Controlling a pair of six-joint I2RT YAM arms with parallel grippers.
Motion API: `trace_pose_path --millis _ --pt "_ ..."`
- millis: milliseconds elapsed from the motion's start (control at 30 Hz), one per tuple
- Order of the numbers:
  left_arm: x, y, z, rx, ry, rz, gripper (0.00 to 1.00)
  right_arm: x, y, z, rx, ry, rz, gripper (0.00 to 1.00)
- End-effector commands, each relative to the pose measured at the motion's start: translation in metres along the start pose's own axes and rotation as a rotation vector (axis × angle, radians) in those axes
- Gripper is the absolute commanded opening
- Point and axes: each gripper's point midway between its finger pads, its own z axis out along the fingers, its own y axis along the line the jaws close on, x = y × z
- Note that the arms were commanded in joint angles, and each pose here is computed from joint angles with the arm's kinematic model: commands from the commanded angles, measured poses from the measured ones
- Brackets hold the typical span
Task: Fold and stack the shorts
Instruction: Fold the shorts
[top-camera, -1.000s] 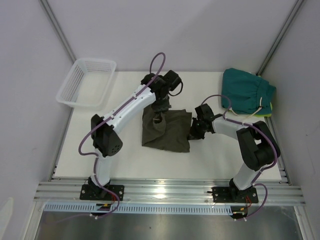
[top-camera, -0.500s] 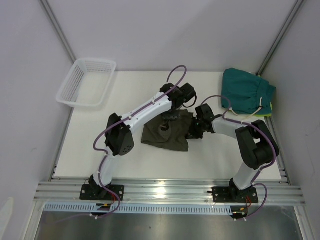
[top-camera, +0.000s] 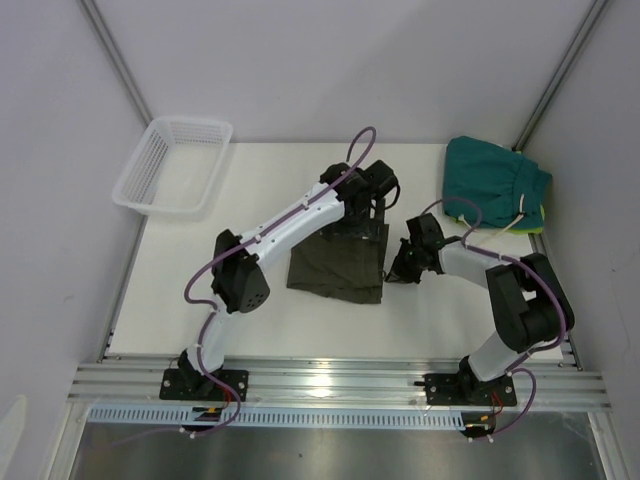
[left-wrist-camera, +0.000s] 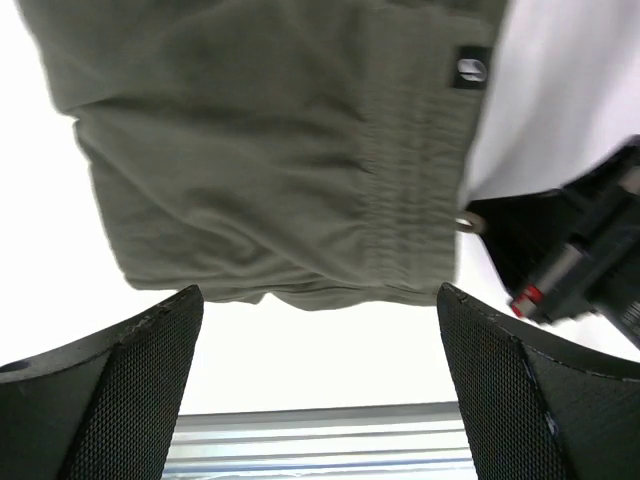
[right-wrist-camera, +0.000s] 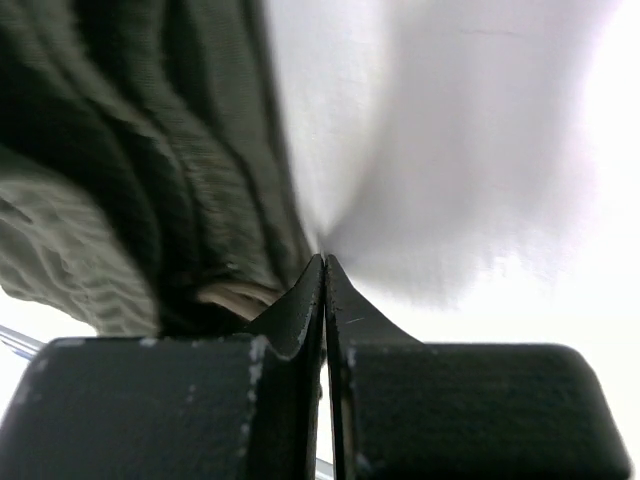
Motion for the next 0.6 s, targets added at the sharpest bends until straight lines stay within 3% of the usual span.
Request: trace_pose_path --millis 0,233,333,433,467,500,567 --pt "-0.019 -0.022 -0.053 0.183 -0.075 -0.011 0.99 -0.005 -0.013 -0.01 0.032 -0.034 0.012 0.0" --pt "-0.039 0.006 -0.086 0.238 -0.132 -0.04 0.99 -0.029 -0.018 -0.037 0.0 -0.11 0.031 0.0" --pt "-0.053 0.041 -0.085 0.277 -0.127 -0.09 0.99 -0.045 0.0 -0.059 -0.07 -0.165 0.006 0.06" --pt "-0.026 0.068 -0.064 0.286 -0.085 -0.058 0.99 -0.055 0.027 -0.076 -0.16 -0.166 -0.022 0.26" --pt "-0.031 0.079 -0.069 0.307 -0.154 -0.075 0.99 -0.056 0.031 -0.077 -0.178 -0.15 -0.019 0.45" --pt "-0.025 0.087 -0.06 0.291 -0.161 -0.069 0.99 -0.058 0.036 -0.077 -0.196 -0.137 -0.011 0.57" --pt "-0.037 0.091 -0.062 0.327 -0.236 -0.057 0.99 -0.062 0.053 -0.081 -0.29 -0.128 0.003 0.71"
